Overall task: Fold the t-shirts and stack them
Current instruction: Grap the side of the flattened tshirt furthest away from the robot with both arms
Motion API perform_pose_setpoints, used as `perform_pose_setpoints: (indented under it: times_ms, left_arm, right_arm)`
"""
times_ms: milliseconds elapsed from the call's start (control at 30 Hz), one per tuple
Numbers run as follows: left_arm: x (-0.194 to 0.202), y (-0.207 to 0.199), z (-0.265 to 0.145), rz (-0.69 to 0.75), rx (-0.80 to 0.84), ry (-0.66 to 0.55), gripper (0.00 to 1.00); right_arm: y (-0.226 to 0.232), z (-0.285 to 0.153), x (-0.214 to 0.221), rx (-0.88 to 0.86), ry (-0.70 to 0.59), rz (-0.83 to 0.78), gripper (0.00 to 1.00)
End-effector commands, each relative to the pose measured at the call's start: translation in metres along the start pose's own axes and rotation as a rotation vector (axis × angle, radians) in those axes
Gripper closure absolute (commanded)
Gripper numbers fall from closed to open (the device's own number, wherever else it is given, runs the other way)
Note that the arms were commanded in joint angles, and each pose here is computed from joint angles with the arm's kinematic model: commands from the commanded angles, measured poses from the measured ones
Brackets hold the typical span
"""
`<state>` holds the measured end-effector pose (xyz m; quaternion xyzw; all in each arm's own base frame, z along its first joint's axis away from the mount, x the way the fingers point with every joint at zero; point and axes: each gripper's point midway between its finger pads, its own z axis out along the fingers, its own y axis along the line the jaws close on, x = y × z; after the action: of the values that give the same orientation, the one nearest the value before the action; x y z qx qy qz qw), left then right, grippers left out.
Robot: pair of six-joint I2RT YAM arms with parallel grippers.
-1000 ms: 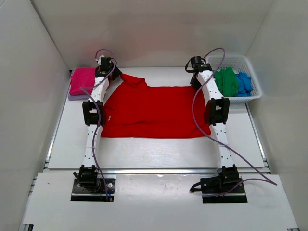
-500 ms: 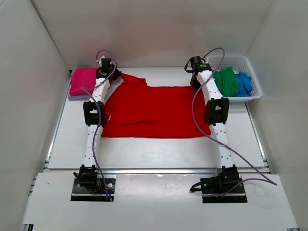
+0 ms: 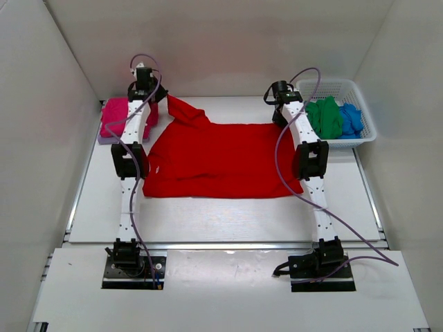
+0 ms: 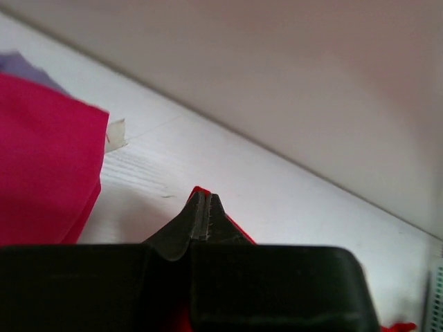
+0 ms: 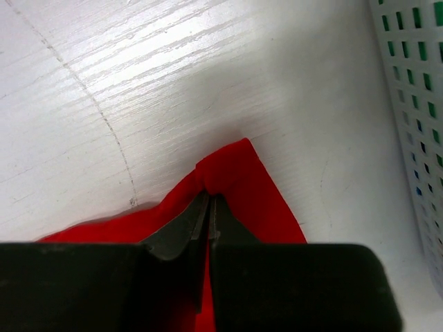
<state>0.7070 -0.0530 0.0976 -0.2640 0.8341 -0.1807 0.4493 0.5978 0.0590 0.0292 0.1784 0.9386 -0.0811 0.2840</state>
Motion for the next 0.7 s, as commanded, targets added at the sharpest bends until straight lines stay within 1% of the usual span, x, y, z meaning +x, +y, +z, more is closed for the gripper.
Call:
perform_pose_setpoints:
  times_ms: [0, 233, 433, 467, 567, 667]
  left_arm:
    - [-0.082, -0.052, -0.076, 0.043, 0.083, -0.141, 1.0]
    - [-0.095, -0.077, -0.12, 0.086, 0.109, -0.134, 1.0]
    - [-0.109, -0.091, -0.166, 0.136, 0.121, -0.135, 1.0]
    - [-0.102, -0.087, -0.167, 0.142, 0.109, -0.102, 1.0]
    - [-0.091, -0.084, -0.179, 0.174, 0.083, -0.055, 1.0]
    - [-0.078, -0.073, -0.186, 0.201, 0.018, -0.009, 1.0]
  right_arm:
    - [0.007, -0.028, -0.031, -0.033, -0.094, 0.012, 1.0]
    - [0.02, -0.054, -0.038, -0.068, -0.122, -0.023, 1.0]
    - [0.022, -0.074, -0.049, -0.082, -0.153, -0.007, 1.0]
    - [0.02, -0.075, -0.047, -0.079, -0.143, -0.013, 1.0]
    - [0.022, -0.081, -0.044, -0.079, -0.137, -0.022, 1.0]
    - [0.024, -0.094, -0.05, -0.081, -0.164, -0.048, 1.0]
